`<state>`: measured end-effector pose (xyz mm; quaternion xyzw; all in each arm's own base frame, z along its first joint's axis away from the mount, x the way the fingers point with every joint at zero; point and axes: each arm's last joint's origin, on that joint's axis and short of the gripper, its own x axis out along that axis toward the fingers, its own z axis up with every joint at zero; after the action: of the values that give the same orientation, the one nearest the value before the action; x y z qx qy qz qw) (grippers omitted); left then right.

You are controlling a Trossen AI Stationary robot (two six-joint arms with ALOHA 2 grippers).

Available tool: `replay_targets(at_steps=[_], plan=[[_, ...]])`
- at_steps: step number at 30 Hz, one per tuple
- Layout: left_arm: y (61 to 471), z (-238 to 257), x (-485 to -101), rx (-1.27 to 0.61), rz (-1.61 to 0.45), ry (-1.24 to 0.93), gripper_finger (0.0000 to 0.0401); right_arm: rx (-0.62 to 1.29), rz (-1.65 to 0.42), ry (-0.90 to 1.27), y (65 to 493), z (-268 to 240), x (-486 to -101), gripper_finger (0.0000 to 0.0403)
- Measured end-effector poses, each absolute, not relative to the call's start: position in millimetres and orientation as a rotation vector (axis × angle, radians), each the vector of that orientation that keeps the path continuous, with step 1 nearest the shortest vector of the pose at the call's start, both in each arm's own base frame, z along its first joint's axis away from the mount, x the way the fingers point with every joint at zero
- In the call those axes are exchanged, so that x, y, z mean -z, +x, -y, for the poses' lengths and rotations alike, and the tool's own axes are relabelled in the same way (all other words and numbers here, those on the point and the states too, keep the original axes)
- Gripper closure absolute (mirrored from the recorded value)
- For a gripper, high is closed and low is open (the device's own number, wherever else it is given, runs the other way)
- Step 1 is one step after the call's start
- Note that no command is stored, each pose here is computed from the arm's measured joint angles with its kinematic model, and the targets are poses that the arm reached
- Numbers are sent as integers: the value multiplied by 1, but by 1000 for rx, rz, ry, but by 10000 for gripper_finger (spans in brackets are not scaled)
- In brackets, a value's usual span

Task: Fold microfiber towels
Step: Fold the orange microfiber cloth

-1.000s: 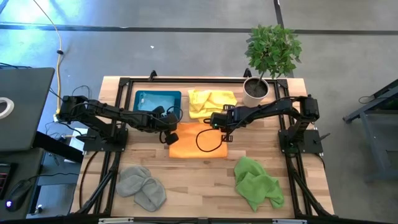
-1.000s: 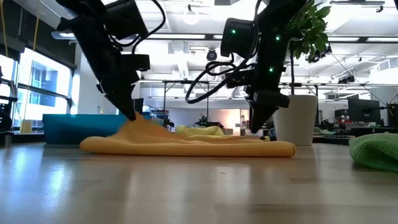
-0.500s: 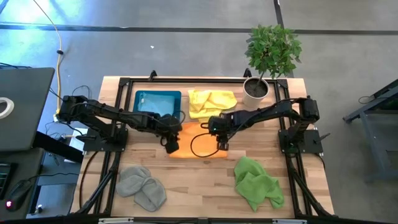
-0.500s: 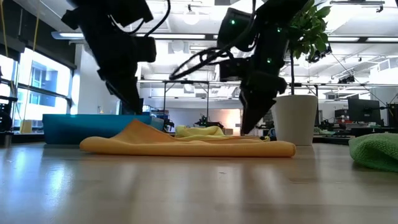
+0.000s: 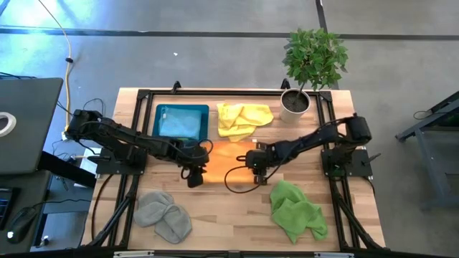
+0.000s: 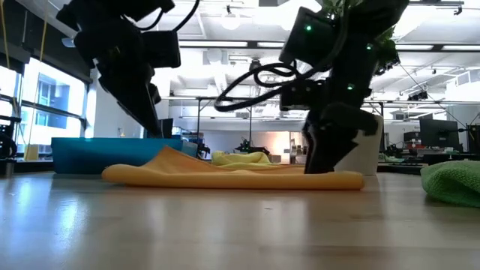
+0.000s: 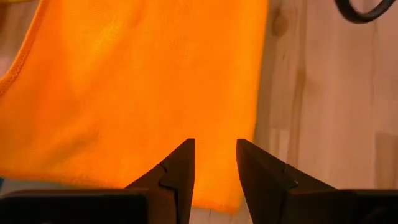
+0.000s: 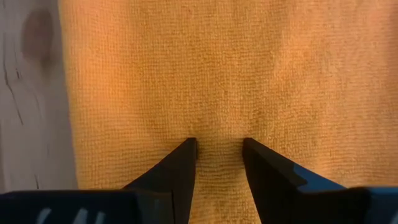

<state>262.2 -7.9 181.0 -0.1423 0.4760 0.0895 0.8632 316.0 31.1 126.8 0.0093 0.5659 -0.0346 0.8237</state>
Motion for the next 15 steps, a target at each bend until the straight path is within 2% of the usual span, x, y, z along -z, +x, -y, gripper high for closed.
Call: replay_targets(at_steps=[8,12,15], plan=[[264,12,-182,-172,-979,-294,295,46,-1334,-66,293,-30,-142,274],[264,11,-182,-184,-977,-287,295,92,-1242,-33,285,-29,-175,274],[264,10,-182,-222,-967,-266,295,191,-1202,53,272,-26,-184,274]])
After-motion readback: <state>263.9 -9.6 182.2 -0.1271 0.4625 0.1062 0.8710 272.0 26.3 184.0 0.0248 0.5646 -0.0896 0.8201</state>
